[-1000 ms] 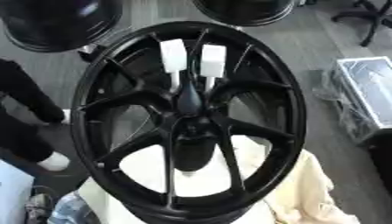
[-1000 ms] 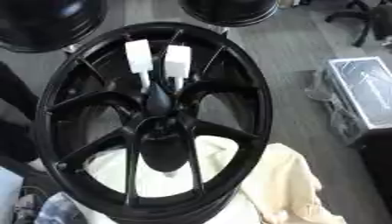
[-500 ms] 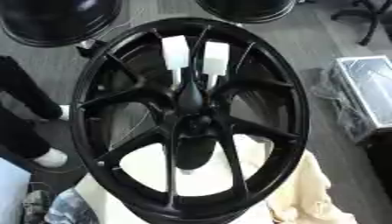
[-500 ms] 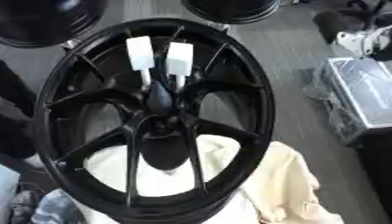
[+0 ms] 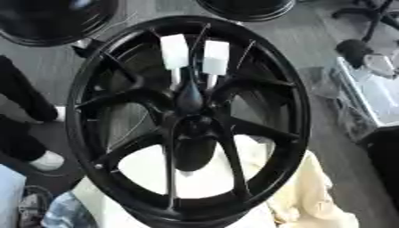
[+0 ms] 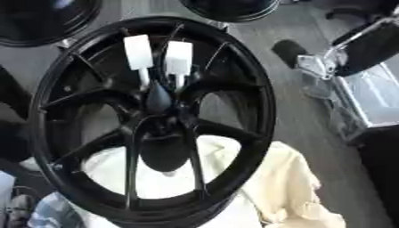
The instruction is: Pull the pin out of the wheel hub.
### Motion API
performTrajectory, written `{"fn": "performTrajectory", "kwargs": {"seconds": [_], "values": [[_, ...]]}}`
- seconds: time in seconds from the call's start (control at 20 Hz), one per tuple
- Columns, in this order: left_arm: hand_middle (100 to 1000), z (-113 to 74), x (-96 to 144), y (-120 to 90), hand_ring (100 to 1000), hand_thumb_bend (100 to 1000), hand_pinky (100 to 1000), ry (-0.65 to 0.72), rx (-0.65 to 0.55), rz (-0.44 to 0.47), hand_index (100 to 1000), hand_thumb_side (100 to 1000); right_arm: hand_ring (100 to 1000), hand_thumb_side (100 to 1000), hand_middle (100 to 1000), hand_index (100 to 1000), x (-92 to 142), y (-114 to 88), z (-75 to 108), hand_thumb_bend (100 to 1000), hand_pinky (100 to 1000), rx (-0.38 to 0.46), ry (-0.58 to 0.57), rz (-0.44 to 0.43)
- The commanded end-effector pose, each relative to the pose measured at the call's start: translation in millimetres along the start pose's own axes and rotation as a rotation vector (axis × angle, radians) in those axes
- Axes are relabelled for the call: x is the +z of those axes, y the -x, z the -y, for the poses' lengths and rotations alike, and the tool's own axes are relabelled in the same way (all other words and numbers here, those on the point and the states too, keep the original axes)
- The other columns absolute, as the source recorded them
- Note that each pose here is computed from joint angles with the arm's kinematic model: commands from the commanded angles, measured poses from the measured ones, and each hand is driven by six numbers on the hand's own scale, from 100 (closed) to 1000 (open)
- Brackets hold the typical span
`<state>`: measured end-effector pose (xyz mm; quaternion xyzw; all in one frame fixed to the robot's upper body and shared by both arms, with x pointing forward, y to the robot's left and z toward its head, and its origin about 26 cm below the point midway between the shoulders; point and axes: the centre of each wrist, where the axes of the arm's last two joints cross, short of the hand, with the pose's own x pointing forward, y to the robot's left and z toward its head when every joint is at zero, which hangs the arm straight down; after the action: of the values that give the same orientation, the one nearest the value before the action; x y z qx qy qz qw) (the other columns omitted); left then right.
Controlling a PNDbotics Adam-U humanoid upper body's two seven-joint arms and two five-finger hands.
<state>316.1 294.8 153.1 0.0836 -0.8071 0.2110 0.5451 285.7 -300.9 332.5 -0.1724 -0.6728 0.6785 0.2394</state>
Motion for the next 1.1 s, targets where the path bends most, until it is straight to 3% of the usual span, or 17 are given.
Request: {"fn": "performTrajectory", "kwargs": {"seconds": [0.05, 0.25, 0.35, 0.4, 0.45, 0.75, 1.1], "values": [[604, -7.4, -5.6, -9.0, 637, 147, 645, -0.031, -0.017, 0.027, 708, 830, 942, 453, 895, 928, -5.6, -3.8, 3.6, 100, 1000, 0.035, -0.054, -0.093], [602, -13.6, -6.5, -7.8, 637, 146, 644, -0.064, -0.029, 0.024, 705, 830, 935, 389, 883, 918, -21.9, -5.5, 8.5, 100, 1000, 0.032, -0.053, -0.11], [602, -18.4, -7.8, -8.0, 637, 146, 644, -0.085, -0.035, 0.03, 706, 828, 937, 430, 881, 912, -31.3, -1.7, 10.5, 100, 1000, 0.0, -0.048, -0.098], [601, -21.3, -8.6, -8.7, 636, 143, 644, -0.095, -0.041, 0.036, 705, 825, 938, 507, 881, 912, -35.7, 1.6, 10.1, 100, 1000, -0.021, -0.056, -0.093], [601, -24.4, -9.4, -9.3, 636, 141, 644, -0.105, -0.049, 0.042, 705, 824, 939, 526, 881, 913, -39.7, 5.1, 9.8, 100, 1000, -0.04, -0.067, -0.089], [601, -41.4, -11.9, -9.5, 636, 136, 644, -0.164, -0.092, 0.058, 704, 823, 945, 532, 887, 918, -58.8, 21.9, 9.5, 100, 1000, -0.089, -0.072, -0.079], [601, -45.9, -14.3, -11.1, 637, 133, 643, -0.191, -0.098, 0.069, 704, 819, 947, 518, 890, 919, -69.9, 27.8, 7.2, 100, 1000, -0.104, -0.065, -0.08]]}}
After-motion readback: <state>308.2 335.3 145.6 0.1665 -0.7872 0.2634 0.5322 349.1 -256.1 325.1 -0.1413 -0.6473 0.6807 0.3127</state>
